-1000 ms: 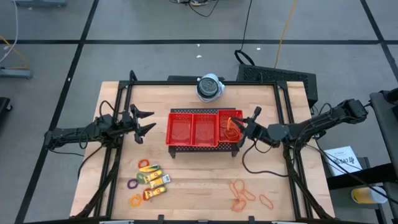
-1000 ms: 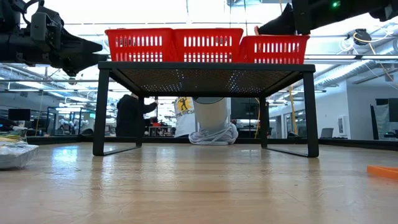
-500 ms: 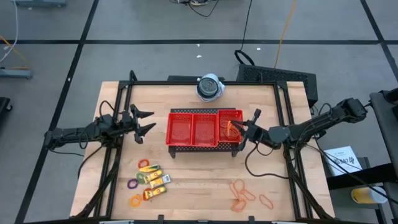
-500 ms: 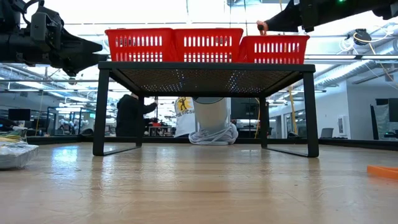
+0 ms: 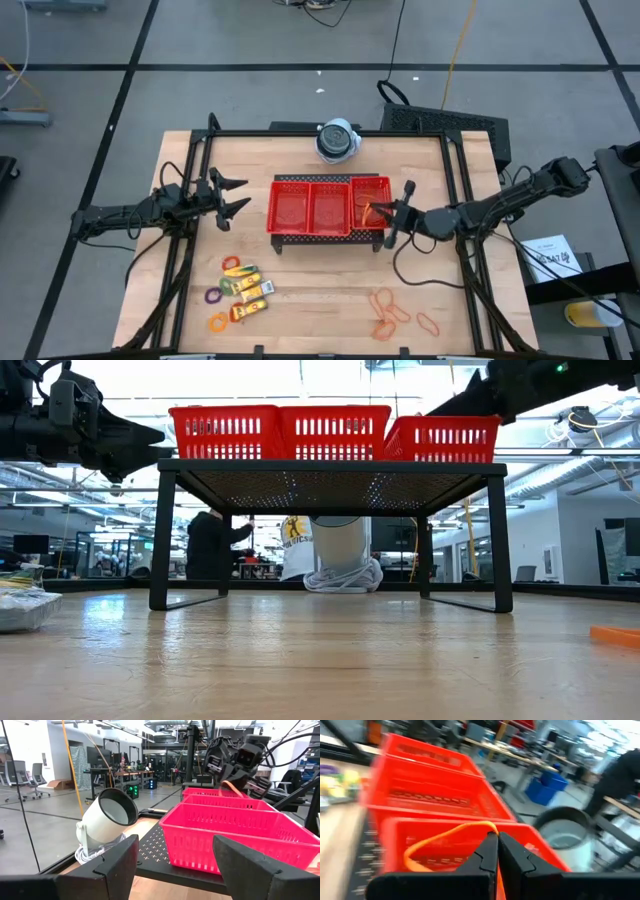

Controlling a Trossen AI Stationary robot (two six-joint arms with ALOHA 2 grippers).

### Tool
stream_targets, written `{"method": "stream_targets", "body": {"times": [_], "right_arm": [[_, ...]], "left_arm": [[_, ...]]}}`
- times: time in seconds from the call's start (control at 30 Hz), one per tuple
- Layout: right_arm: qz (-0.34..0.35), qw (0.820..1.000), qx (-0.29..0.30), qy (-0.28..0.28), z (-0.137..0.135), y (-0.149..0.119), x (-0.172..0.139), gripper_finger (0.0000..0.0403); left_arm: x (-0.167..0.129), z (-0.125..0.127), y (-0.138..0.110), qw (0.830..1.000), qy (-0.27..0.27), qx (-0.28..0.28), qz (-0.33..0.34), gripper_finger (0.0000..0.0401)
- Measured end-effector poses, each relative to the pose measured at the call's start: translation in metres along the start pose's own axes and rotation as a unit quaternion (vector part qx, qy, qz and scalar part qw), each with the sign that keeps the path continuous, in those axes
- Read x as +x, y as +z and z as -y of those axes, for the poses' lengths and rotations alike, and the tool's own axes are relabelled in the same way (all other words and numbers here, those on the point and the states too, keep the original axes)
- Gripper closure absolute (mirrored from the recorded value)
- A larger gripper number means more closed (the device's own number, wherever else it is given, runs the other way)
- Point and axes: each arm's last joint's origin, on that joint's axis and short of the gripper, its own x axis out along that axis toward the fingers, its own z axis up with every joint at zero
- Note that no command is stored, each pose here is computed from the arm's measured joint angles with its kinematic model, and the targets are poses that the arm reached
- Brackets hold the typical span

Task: Pick & Place Office Desk Supplies
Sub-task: Put the orange rubber band into the right red bin

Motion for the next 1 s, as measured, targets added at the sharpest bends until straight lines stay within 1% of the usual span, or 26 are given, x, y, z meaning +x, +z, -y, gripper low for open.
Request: {"method": "stream_targets", "body": {"times": [0.1, 0.37, 0.47, 0.6, 0.73, 0.93, 1.0], "right_arm": [[0.005, 1.000, -0.001, 0.020, -0.003, 0.001, -0.001, 0.0403], [0.013, 0.999, 0.003, 0.029, -0.005, 0.002, -0.003, 0.0403], [0.017, 0.999, 0.001, 0.041, -0.006, 0.003, -0.003, 0.0403], [0.026, 0.999, -0.012, 0.037, -0.004, 0.005, -0.004, 0.0403], [0.052, 0.998, -0.007, 0.030, 0.001, 0.013, -0.008, 0.0403], [0.065, 0.997, -0.017, 0.021, 0.015, 0.019, -0.021, 0.0403], [0.058, 0.998, -0.019, 0.006, 0.022, 0.020, -0.027, 0.0403]], "left_arm": [[0.000, 0.000, 0.000, 1.000, 0.000, 0.000, 0.000, 0.0134], [0.000, 0.000, 0.000, 1.000, 0.000, 0.000, 0.000, 0.0134], [0.000, 0.000, 0.000, 1.000, 0.000, 0.000, 0.000, 0.0134], [0.000, 0.000, 0.000, 1.000, 0.000, 0.000, 0.000, 0.0135], [0.000, 0.000, 0.000, 1.000, 0.000, 0.000, 0.000, 0.0135], [0.000, 0.000, 0.000, 1.000, 0.000, 0.000, 0.000, 0.0135], [0.000, 0.000, 0.000, 1.000, 0.000, 0.000, 0.000, 0.0134]]}}
